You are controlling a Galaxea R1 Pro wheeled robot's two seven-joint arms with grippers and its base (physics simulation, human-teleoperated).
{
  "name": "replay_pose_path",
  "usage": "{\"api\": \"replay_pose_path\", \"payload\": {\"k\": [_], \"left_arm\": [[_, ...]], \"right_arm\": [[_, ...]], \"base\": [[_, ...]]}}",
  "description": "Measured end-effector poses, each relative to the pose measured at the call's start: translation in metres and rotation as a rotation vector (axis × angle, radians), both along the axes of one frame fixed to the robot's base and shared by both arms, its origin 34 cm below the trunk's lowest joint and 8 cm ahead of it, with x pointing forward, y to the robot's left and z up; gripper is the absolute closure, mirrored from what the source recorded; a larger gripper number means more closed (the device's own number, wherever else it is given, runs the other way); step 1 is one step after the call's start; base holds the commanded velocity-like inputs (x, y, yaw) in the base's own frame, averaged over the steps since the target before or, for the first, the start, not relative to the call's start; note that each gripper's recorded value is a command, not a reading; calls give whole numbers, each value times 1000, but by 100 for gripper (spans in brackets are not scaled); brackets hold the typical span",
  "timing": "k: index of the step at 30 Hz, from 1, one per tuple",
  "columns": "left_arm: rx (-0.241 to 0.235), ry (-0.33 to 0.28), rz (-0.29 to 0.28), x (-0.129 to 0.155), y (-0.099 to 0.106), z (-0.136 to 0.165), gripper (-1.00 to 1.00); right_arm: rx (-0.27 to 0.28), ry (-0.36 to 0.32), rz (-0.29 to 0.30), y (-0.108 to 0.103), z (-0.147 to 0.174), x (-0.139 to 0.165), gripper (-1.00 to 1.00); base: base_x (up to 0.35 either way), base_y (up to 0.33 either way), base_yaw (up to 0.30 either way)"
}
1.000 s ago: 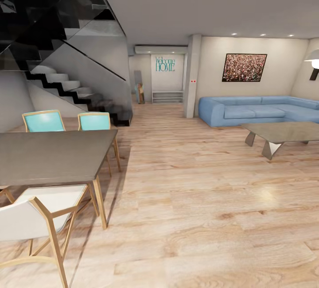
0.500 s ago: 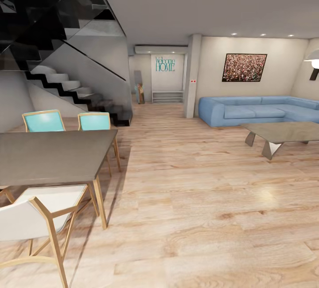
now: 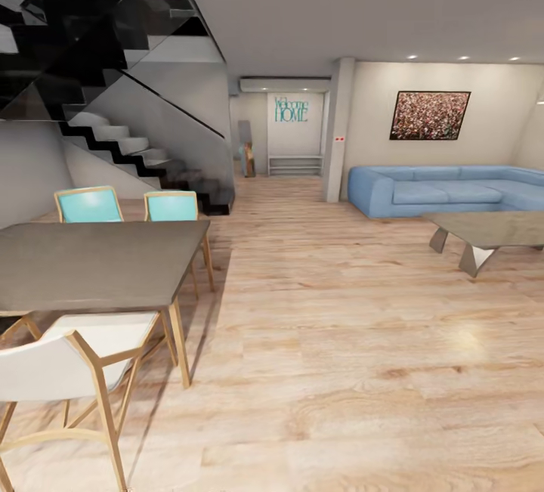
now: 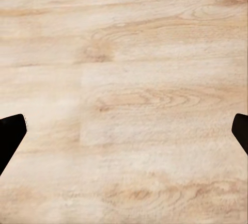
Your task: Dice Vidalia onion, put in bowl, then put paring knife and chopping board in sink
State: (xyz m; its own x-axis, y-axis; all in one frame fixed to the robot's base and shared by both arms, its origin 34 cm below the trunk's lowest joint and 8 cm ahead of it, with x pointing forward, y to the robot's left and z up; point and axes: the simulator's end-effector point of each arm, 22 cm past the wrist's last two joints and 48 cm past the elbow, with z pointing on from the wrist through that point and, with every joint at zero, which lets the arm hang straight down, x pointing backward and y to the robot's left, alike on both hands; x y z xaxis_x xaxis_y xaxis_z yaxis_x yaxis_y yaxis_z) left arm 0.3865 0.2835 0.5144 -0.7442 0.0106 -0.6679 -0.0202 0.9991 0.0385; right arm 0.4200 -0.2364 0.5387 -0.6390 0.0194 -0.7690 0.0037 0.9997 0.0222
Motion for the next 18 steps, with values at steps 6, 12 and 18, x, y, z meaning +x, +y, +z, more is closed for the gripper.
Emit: {"api": "replay_pose_path", "payload": {"k": [6, 12, 18], "left_arm": [[-1, -6, 0, 0, -1, 0, -100], [-2, 1, 1, -3, -1, -1, -100], [-2, 9, 0, -6, -1, -3, -100]], "right_arm": [[0, 0, 0, 0, 0, 0, -100], [-1, 1, 0, 0, 0, 0, -100], [1, 2, 1, 1, 0, -1, -100]], "base": [[0, 0, 243], [0, 0, 256], [0, 0, 279]]}}
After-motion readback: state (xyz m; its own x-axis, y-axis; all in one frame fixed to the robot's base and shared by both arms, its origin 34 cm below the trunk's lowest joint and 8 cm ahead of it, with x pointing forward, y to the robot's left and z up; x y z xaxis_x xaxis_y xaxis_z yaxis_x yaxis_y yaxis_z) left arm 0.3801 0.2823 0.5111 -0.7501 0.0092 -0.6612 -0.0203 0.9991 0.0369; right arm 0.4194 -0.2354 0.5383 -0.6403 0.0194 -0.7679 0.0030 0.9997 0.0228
